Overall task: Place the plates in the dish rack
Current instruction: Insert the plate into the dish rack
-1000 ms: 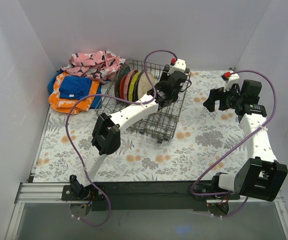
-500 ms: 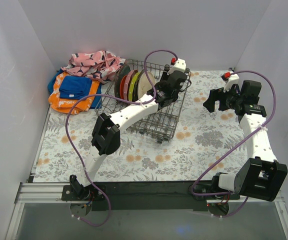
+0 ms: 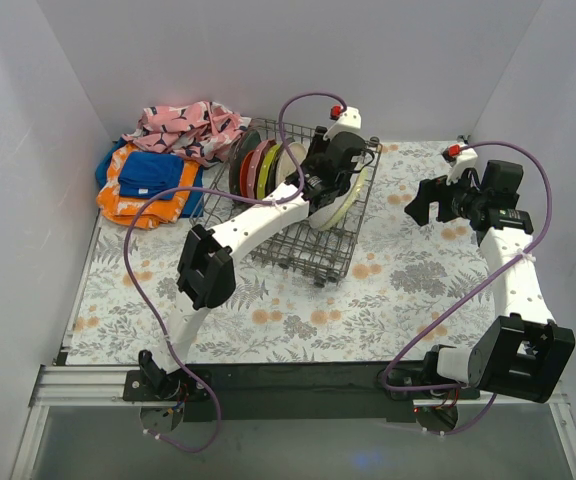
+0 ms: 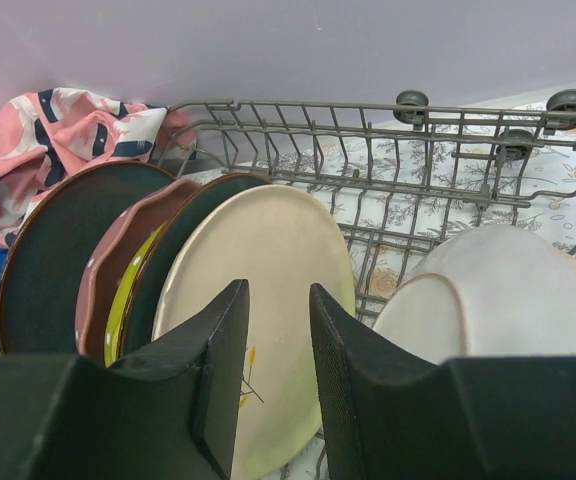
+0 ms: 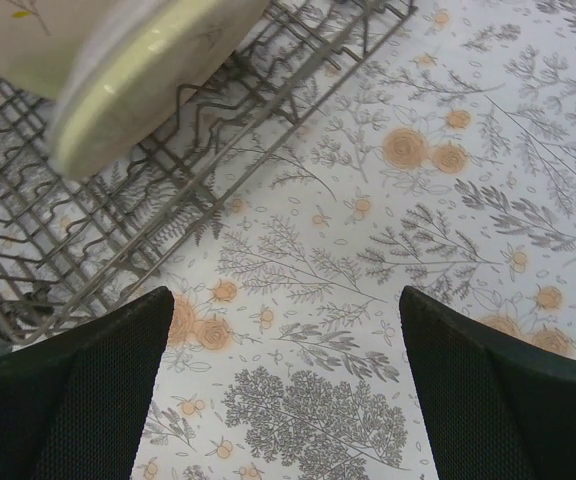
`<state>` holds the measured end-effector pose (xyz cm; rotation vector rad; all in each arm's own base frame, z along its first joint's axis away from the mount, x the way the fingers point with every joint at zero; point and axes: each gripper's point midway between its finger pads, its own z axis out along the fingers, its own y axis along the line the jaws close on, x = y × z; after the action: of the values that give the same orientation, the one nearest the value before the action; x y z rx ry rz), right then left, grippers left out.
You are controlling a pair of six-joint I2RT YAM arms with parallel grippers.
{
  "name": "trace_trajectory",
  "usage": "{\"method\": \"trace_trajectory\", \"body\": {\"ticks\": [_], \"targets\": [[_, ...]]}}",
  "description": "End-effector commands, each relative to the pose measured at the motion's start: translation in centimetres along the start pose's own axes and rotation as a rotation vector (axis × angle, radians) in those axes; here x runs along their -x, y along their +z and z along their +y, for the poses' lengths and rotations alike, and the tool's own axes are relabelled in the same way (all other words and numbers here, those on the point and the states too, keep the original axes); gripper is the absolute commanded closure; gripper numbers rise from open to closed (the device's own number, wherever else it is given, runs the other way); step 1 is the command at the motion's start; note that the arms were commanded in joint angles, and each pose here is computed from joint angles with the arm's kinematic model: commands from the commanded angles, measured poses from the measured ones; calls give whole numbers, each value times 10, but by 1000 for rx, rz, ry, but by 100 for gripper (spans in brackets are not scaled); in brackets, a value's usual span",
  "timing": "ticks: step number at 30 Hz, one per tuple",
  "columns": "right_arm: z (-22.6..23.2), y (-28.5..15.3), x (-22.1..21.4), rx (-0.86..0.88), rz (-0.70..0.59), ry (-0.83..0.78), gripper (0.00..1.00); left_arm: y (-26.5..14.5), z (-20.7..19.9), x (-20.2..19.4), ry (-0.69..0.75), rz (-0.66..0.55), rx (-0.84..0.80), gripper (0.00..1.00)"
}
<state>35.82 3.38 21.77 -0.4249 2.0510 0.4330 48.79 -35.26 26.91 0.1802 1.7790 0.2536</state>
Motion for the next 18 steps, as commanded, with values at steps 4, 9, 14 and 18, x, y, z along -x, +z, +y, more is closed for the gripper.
{"method": "trace_trajectory", "body": {"ticks": [4, 9, 14, 18], "targets": [[37, 27, -16, 278, 47, 27, 9, -25, 35, 51, -89, -73, 28, 71], [31, 34, -19, 265, 53, 34, 10, -30, 41, 52, -86, -73, 30, 71], [11, 42, -29, 170, 104, 66, 10, -35, 42, 42, -111, -53, 8, 71], [-6, 54, -39, 97, 145, 89, 27, -41, 44, 40, -136, -44, -15, 70]]}}
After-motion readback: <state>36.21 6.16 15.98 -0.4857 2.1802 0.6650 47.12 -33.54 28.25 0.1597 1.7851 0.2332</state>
